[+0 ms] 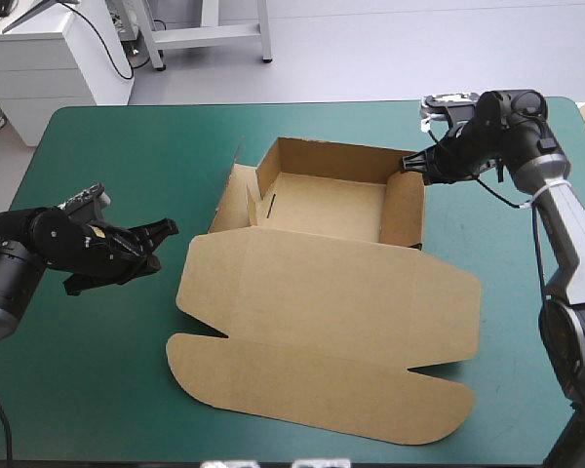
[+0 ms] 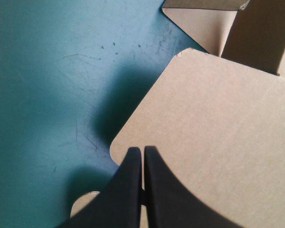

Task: Fold the box

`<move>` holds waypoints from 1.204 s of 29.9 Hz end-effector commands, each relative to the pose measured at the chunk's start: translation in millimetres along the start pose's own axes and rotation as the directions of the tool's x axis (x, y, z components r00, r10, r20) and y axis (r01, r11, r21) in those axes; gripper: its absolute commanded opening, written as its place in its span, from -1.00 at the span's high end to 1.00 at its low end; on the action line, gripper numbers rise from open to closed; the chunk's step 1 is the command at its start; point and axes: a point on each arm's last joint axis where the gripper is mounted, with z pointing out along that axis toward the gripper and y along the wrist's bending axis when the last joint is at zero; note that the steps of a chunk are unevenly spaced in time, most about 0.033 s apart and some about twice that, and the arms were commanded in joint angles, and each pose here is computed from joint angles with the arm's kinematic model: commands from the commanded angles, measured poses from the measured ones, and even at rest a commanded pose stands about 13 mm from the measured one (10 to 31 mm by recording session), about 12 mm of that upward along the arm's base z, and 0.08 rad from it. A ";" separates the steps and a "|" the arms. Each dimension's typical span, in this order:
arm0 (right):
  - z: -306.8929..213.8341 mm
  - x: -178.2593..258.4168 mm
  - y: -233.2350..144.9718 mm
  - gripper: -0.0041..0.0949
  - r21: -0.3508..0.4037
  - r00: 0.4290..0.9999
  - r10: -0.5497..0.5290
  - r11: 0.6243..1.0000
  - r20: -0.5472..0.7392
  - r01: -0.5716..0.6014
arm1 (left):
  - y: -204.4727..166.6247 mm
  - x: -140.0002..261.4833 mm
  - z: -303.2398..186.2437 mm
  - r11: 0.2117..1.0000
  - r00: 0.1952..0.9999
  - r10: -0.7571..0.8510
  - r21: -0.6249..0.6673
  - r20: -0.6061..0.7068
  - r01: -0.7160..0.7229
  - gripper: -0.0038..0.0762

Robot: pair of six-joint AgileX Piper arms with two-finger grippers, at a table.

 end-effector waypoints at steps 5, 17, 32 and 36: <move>-34.0 1.0 3.2 0.29 -0.007 0.998 0.048 0.999 0.037 -0.048 | -5.1 -6.5 -16.9 0.997 0.990 0.075 0.027 0.116 -0.078 0.91; -18.3 0.1 5.9 0.30 -0.053 0.998 0.070 0.996 -0.001 -0.070 | 13.9 -31.0 -23.9 0.889 0.862 0.424 -0.310 0.278 -0.337 0.91; 73.9 -0.7 2.2 0.30 -0.097 0.972 0.133 0.983 -0.192 -0.154 | 11.1 -38.3 -26.8 0.866 0.808 0.479 -0.334 0.344 -0.371 0.92; 86.4 1.5 0.9 0.38 -0.095 0.967 0.122 0.985 -0.224 -0.146 | 10.4 -38.3 -26.7 0.870 0.808 0.474 -0.326 0.349 -0.370 0.92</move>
